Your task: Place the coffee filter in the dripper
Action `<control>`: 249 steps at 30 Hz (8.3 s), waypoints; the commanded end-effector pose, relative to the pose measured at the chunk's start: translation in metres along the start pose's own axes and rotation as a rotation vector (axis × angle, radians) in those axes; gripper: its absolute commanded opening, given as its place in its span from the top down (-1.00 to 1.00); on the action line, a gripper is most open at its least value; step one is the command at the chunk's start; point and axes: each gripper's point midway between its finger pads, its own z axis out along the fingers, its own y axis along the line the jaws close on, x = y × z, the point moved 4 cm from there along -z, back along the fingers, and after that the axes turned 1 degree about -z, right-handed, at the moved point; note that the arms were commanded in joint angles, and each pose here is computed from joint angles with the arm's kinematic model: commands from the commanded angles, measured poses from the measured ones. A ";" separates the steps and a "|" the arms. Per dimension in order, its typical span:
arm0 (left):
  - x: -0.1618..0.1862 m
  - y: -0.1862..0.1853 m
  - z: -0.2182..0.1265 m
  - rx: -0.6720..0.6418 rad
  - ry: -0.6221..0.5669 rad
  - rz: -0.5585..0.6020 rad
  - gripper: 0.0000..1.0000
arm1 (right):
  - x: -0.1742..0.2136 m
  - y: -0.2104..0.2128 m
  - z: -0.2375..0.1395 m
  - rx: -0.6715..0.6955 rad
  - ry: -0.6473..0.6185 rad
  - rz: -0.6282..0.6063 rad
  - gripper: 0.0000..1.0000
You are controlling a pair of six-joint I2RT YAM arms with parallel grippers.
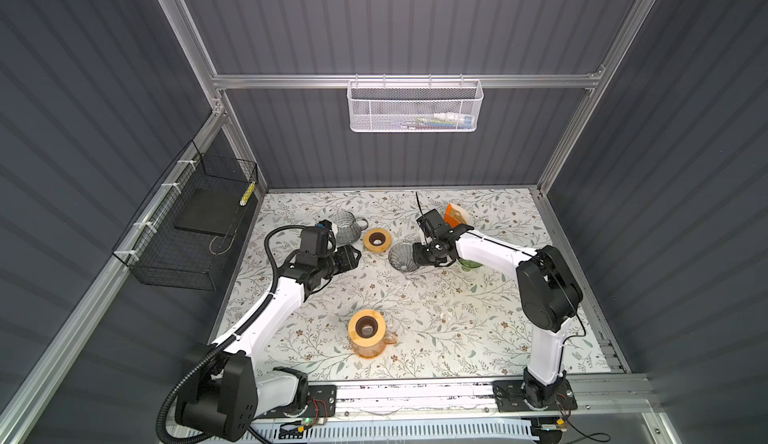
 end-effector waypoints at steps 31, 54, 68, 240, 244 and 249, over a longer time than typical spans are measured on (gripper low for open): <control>0.001 -0.005 -0.010 0.008 0.001 -0.004 -0.10 | -0.008 0.009 -0.016 -0.030 -0.033 -0.011 1.00; 0.021 0.001 -0.062 -0.086 0.031 -0.012 -0.02 | 0.016 0.043 -0.084 -0.147 -0.093 -0.103 1.00; 0.026 0.007 -0.096 -0.214 0.078 0.029 -0.06 | 0.051 0.094 -0.135 -0.278 -0.103 -0.233 1.00; 0.128 0.017 -0.098 -0.093 0.664 0.029 0.95 | 0.141 0.152 -0.040 -0.220 0.132 -0.305 1.00; 0.129 0.018 -0.097 -0.100 0.671 0.024 0.95 | 0.139 0.150 -0.037 -0.212 0.108 -0.308 1.00; 0.129 0.019 -0.094 -0.107 0.670 0.013 0.95 | 0.133 0.150 -0.041 -0.195 0.077 -0.324 1.00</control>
